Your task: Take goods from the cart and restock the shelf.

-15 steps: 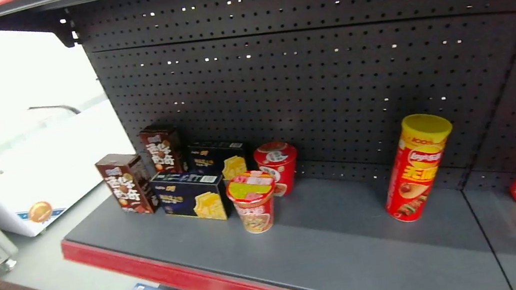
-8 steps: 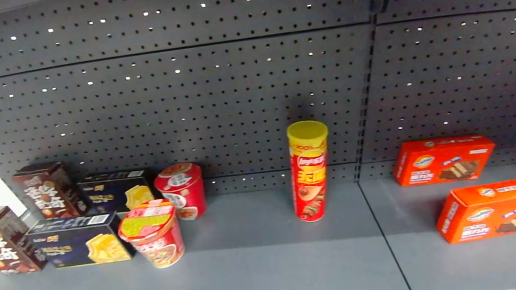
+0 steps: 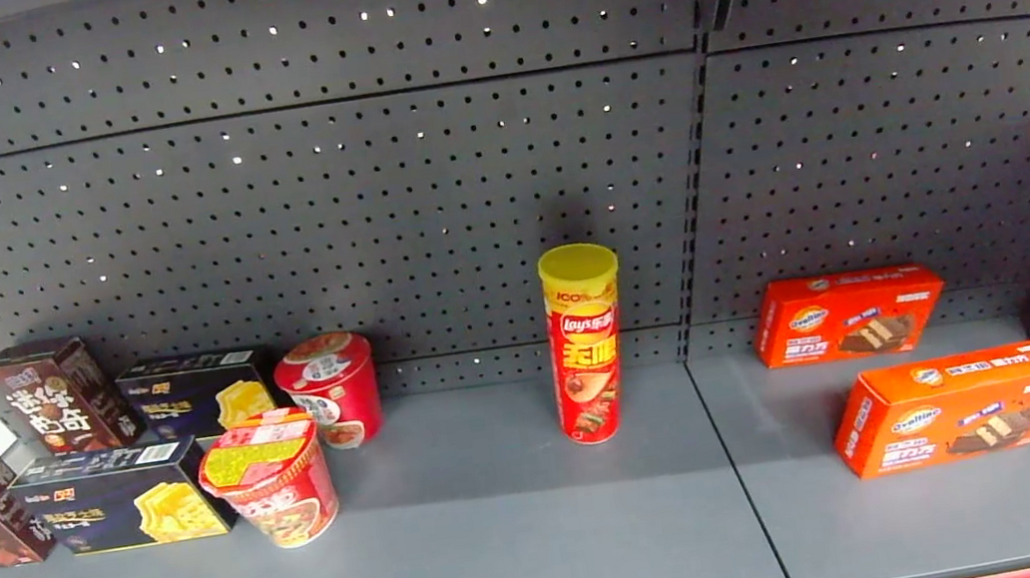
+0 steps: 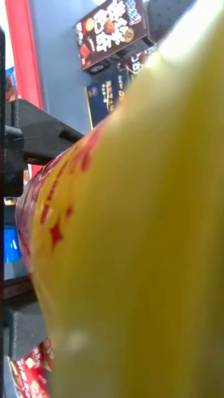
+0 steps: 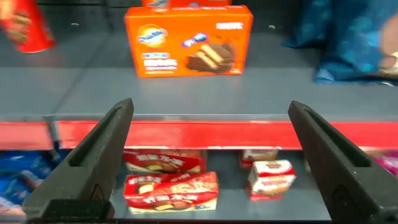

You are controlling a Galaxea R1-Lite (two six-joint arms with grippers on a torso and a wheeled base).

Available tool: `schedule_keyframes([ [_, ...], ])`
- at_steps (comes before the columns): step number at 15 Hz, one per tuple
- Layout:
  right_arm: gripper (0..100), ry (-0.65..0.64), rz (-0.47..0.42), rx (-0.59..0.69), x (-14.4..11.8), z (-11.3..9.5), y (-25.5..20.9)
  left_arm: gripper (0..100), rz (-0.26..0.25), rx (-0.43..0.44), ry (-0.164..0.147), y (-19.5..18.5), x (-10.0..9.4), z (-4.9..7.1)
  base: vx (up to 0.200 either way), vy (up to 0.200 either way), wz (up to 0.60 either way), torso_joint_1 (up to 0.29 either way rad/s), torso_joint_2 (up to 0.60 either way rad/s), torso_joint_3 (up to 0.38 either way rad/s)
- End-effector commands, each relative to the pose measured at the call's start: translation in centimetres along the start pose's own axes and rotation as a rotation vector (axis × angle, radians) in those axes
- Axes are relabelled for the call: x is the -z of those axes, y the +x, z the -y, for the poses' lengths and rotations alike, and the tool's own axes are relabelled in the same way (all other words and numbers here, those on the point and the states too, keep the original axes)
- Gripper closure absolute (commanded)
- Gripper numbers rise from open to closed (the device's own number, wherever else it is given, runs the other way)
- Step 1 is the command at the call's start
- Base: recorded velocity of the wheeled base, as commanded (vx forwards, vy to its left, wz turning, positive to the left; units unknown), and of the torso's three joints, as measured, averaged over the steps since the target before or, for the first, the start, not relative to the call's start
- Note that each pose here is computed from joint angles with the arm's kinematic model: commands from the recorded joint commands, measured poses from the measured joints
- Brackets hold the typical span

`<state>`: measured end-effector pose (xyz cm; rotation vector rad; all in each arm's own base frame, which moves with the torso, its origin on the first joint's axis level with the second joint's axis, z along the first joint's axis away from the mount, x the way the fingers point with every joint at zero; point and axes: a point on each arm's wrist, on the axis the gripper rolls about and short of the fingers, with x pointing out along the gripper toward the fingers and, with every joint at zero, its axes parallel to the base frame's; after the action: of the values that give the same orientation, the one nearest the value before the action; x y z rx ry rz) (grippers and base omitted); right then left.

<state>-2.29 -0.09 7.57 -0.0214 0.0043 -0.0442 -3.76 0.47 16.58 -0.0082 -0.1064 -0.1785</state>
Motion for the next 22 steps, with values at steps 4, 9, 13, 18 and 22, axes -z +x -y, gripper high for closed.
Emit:
schedule_keyframes([
  [4,0,0.014,0.014,0.007,-2.4,0.0,0.0,100,0.038,-0.011,-0.026,-0.2,-1.4,0.0,0.000,0.000,0.00,0.000,0.00,0.000],
  [9,0,-0.105,-0.005,-0.405,-17.0,-1.2,7.0,100,-0.038,0.014,-0.028,1.0,-1.1,-0.1,0.000,0.000,0.00,0.000,0.00,0.000],
  [13,0,-0.071,-0.067,-0.591,-18.2,-4.1,12.0,100,-0.053,0.032,-0.031,1.3,-1.2,-0.1,0.000,0.000,0.00,0.000,0.00,0.000],
  [18,0,-0.074,-0.055,-0.779,-16.0,-7.2,18.3,100,-0.053,0.043,-0.032,1.4,-1.4,-0.1,0.000,0.000,0.00,0.000,0.00,0.000],
  [22,0,-0.083,-0.075,-0.868,-14.3,-9.4,21.9,100,-0.058,0.047,-0.032,1.5,-1.4,-0.1,0.000,0.000,0.00,0.000,0.00,0.000],
])
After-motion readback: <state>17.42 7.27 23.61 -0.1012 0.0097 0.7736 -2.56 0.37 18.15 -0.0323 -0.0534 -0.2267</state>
